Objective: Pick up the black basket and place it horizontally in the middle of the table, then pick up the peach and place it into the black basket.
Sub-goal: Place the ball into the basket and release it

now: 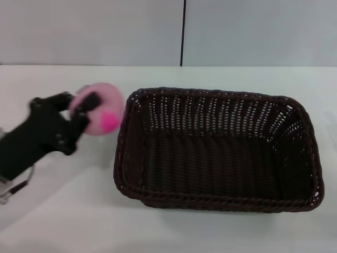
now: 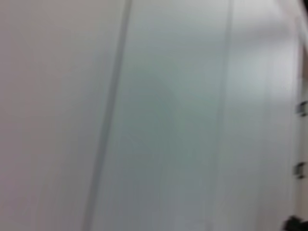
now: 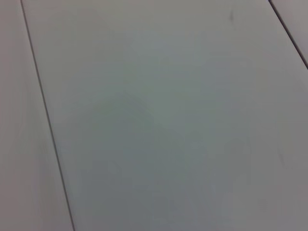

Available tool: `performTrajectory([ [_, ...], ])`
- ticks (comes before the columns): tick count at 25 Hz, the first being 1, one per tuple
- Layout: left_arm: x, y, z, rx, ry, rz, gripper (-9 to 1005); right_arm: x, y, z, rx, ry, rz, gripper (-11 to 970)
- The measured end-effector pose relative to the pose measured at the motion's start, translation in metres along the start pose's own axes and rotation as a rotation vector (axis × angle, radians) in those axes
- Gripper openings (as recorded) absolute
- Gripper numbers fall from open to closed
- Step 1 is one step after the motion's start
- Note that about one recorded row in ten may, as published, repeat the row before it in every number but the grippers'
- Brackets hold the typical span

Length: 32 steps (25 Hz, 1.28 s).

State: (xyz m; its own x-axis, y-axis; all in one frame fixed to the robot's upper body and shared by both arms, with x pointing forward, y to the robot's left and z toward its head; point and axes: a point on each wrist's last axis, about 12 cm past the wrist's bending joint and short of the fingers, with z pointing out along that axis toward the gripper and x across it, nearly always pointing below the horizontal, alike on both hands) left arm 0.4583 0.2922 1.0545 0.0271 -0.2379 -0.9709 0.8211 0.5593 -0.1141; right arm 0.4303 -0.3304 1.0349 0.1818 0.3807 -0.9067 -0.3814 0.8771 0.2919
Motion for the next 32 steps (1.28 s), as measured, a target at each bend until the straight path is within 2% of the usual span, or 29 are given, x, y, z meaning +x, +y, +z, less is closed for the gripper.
performTrajectory([
  [9,0.020,-0.022,0.059,0.201,0.031,-0.066,66,0.000,0.000,0.001,0.008,-0.009,0.011,448],
  [12,0.028,-0.025,0.069,0.203,0.077,-0.091,60,0.000,0.001,0.001,0.008,-0.010,0.013,449],
  [18,0.036,-0.025,0.073,0.148,0.117,-0.112,47,0.002,0.002,-0.001,0.014,-0.007,0.023,450],
  [23,0.038,-0.029,0.071,0.150,0.106,-0.070,219,0.002,0.002,-0.001,0.013,-0.007,0.023,449],
  [28,0.039,-0.030,0.067,0.135,0.103,-0.051,443,0.002,0.002,0.001,0.010,-0.009,0.020,448],
  [32,0.038,-0.023,0.052,0.026,0.077,-0.007,633,0.001,0.001,-0.002,0.032,-0.016,0.016,448],
])
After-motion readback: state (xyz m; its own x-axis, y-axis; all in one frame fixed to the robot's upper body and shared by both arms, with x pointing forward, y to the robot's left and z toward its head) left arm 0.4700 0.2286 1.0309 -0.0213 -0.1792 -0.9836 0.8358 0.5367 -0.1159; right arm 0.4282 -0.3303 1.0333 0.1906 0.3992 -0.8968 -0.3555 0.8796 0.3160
